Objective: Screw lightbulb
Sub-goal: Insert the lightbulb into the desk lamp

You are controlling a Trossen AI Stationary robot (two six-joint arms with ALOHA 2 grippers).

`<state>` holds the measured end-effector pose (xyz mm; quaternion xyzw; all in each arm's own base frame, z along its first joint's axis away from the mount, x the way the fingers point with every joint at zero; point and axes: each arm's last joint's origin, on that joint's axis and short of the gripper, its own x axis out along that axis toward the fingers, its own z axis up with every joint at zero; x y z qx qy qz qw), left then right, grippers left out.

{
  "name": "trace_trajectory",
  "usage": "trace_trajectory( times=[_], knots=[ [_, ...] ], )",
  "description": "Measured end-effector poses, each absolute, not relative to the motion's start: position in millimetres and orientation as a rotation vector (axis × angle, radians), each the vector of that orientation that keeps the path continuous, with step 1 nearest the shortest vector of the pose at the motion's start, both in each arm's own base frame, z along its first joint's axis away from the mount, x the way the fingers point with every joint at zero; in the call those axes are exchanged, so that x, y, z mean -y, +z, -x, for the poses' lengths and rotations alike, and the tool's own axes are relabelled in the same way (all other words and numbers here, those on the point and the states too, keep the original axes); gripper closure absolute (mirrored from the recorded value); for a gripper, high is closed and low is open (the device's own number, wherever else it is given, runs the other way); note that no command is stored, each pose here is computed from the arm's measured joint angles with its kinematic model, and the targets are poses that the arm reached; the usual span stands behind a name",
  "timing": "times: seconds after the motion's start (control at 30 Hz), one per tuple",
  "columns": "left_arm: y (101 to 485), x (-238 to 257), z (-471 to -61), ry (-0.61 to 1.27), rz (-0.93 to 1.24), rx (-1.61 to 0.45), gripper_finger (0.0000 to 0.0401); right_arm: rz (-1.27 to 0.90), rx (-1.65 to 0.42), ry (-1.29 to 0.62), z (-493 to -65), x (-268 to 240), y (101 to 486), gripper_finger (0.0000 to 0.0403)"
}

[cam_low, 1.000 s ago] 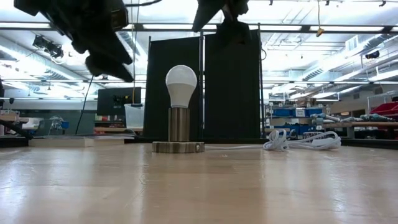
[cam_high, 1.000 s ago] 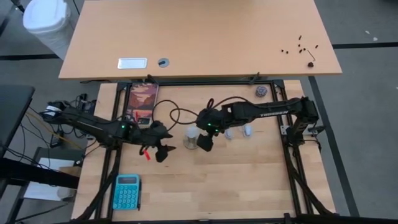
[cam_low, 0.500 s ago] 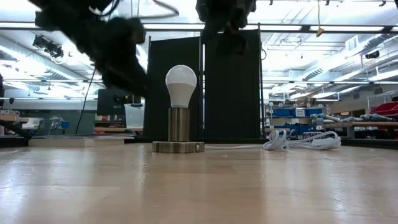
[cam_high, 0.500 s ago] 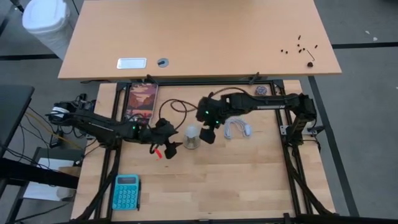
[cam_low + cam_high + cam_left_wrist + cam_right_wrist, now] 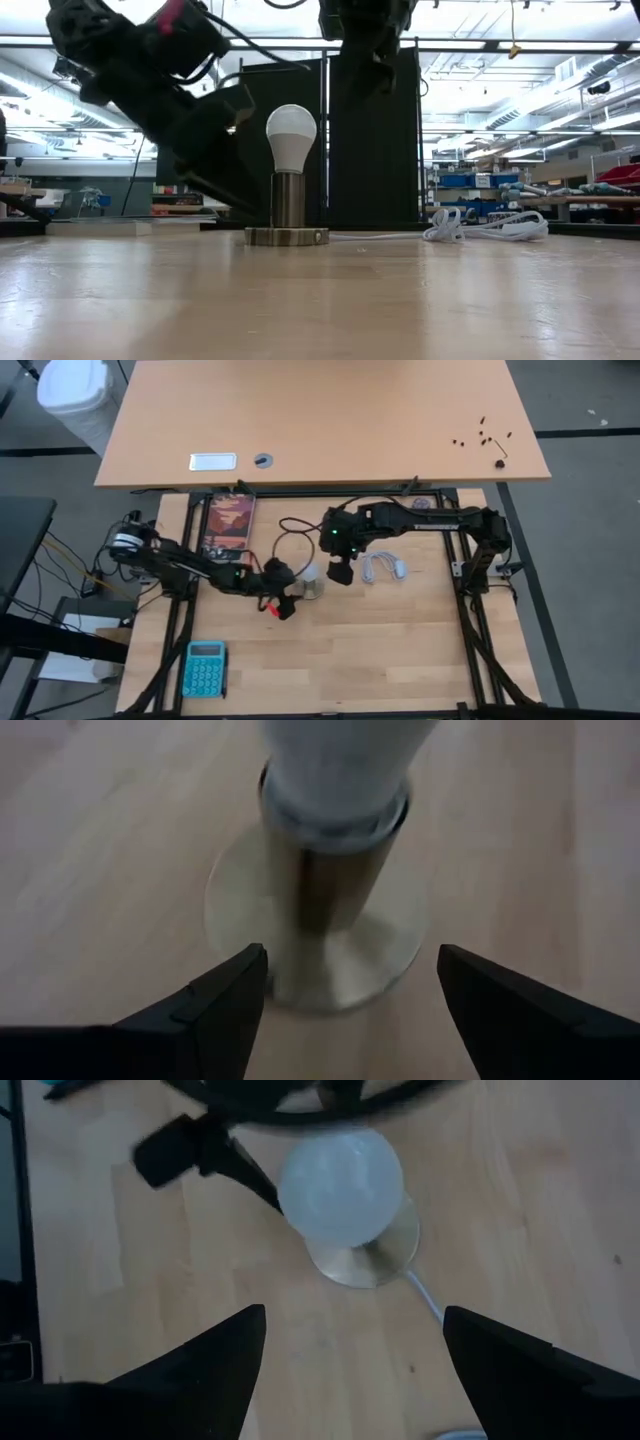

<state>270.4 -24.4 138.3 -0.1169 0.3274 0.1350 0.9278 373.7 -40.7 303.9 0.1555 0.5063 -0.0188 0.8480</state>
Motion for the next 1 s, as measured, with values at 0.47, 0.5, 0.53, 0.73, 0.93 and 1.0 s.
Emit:
trace_trajectory(
  times=[0.47, 0.5, 0.53, 0.73, 0.93, 1.0],
  knots=[
    [139, 27, -286, 0.216, 0.288, -0.556, 0.012, -0.359, -1.123, -0.054, -365, 55, 302, 0.0088],
    [140, 27, -287, 0.214, 0.29, -0.545, 0.0123, -0.36, -1.118, -0.054, -365, 56, 303, 0.0088],
    [139, 28, -287, 0.214, 0.291, -0.541, 0.0125, -0.361, -1.114, -0.053, -364, 56, 305, 0.0088],
    [138, 28, -294, 0.2, 0.299, -0.505, 0.0134, -0.356, -1.108, -0.05, -352, 58, 317, 0.0093],
    [133, 30, -310, 0.201, 0.294, -0.511, 0.0135, -0.348, -1.084, -0.025, -345, 59, 326, 0.0094],
    [130, 31, -316, 0.205, 0.291, -0.518, 0.0135, -0.351, -1.104, -0.005, -344, 55, 326, 0.0093]
  ],
)
